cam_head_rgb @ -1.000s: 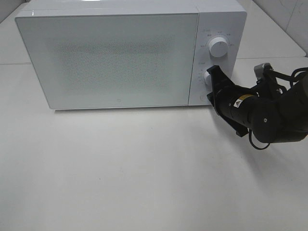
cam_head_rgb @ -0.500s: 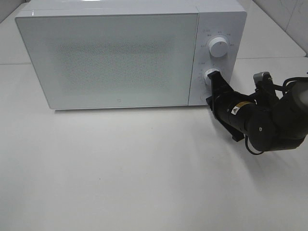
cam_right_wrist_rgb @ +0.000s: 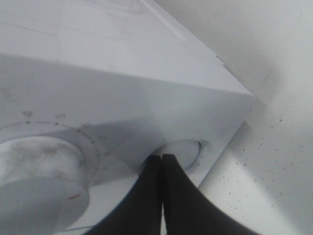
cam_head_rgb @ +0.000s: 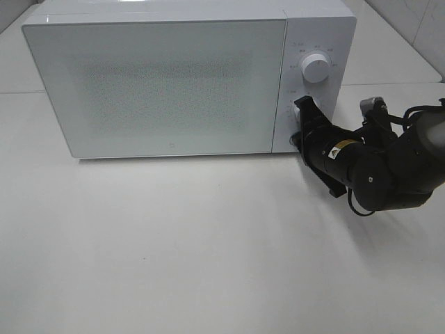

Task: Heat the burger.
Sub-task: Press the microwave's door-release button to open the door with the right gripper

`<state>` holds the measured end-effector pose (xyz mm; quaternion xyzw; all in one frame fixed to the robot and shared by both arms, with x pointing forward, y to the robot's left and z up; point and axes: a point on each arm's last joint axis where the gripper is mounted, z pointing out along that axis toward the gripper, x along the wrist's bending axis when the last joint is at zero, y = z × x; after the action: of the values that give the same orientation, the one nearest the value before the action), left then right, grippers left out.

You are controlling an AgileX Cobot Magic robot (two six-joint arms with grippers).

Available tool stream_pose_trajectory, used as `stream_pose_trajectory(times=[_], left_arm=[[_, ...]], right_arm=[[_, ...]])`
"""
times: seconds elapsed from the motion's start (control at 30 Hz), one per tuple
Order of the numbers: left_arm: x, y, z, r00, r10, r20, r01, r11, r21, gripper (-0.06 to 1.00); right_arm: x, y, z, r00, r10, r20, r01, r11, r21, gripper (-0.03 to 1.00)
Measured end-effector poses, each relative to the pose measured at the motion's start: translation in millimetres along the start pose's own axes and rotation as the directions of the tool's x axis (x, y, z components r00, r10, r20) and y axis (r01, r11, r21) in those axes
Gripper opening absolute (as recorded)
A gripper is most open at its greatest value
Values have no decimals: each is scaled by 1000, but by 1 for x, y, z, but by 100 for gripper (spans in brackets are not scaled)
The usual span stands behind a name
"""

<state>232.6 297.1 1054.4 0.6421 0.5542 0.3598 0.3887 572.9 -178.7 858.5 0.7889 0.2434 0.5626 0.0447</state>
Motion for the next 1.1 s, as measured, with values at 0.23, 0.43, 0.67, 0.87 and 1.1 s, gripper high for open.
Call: stream_pose_trajectory(times=[0.23,0.43,0.67,0.87,1.1], left_arm=[[0,0,0,1000,0,0,0,1000,0,0],[0,0,0,1000,0,0,0,1000,0,0],[0,0,0,1000,0,0,0,1000,0,0],[0,0,0,1000,0,0,0,1000,0,0],[0,0,0,1000,0,0,0,1000,0,0]], right_arm=[[1,-2,2,1000,2,15,-3,1000,11,0],[1,-2,3,1000,4,17,-4,1000,8,0],[1,-2,3,1000,6,16,-6,1000,6,0],[2,-2,6,1000,10,24,-10,1000,7,0],[3,-1,10,999,26,42,-27,1000,1,0]])
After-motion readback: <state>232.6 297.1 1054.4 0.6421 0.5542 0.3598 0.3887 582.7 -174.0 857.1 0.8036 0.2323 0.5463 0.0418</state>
